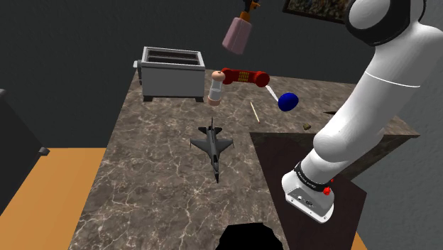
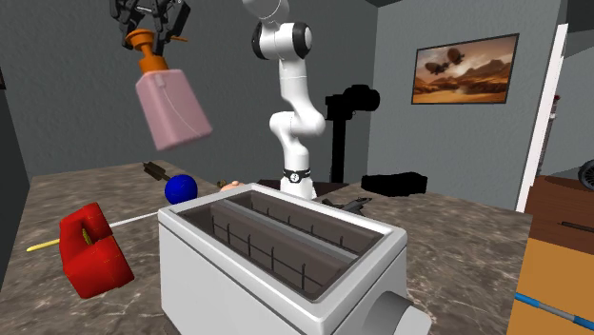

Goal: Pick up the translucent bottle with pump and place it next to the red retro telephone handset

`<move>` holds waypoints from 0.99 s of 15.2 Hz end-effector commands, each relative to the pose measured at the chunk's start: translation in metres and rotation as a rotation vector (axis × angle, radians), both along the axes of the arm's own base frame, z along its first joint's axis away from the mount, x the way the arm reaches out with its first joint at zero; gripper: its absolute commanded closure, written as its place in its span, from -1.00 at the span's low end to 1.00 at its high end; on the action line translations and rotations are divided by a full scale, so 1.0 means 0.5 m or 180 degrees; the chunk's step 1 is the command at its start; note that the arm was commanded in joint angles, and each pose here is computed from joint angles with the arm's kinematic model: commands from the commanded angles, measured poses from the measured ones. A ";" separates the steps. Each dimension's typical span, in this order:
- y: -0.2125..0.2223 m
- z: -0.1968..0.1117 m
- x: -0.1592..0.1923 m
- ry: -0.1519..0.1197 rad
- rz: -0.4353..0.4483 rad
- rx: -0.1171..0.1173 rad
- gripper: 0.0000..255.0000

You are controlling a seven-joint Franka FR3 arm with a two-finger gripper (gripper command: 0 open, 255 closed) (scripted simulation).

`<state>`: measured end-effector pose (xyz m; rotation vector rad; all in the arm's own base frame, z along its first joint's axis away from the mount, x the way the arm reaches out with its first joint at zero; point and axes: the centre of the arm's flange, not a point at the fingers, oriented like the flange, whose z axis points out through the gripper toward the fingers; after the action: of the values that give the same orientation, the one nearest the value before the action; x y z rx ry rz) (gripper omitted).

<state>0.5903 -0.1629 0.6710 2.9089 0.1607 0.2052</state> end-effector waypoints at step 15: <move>-0.002 -0.168 0.000 -0.0002 0.0001 0.0000 1.00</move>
<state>0.5900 -0.1643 0.5930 2.9089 0.1609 0.2051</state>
